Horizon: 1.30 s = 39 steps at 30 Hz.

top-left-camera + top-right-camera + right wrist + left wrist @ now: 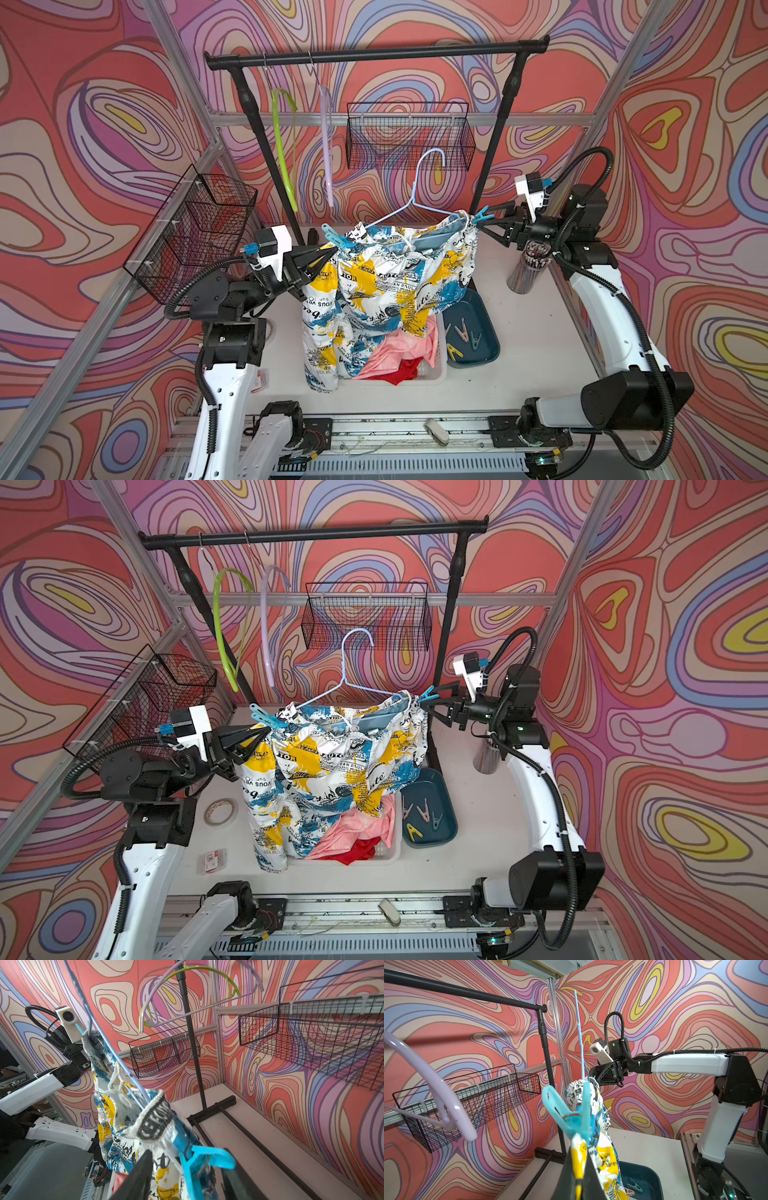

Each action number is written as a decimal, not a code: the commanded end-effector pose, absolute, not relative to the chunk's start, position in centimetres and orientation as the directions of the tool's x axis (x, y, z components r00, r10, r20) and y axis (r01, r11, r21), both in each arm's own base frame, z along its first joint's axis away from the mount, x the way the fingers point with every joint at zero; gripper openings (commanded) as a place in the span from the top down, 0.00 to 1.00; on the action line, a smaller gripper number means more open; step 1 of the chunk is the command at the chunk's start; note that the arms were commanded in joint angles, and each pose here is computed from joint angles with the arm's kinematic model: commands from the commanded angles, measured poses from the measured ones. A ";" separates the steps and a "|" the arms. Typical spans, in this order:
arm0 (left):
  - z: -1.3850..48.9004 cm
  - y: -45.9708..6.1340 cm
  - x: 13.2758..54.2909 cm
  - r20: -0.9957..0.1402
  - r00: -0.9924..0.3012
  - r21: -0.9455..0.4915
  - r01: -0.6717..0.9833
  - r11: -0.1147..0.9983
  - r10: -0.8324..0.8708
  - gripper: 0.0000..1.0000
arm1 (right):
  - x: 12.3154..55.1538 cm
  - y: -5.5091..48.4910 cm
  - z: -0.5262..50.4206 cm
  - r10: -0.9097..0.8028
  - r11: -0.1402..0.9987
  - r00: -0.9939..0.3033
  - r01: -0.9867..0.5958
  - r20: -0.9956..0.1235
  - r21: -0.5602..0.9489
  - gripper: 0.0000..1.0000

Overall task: Remove the clothespins securing shorts to the hanger
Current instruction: Remove the clothespin from the hanger.

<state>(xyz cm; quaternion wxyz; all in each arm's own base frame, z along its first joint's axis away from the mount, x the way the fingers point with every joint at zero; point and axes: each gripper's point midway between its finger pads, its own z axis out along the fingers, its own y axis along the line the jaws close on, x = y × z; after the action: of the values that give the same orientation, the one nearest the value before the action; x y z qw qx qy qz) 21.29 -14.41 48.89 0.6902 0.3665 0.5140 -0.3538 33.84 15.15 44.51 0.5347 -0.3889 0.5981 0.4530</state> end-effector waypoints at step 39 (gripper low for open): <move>51.3 -14.6 19.4 -0.952 0.287 0.211 0.864 0.458 -0.103 1.00 | 31.6 15.4 43.8 0.010 0.228 -0.067 -0.971 -0.998 0.067 0.69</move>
<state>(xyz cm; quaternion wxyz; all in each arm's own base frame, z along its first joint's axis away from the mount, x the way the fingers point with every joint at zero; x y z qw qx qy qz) 20.77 -14.66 49.07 0.6788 0.3750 0.5176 -0.3615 32.21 15.50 43.36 0.5239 -0.4148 0.5772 0.4694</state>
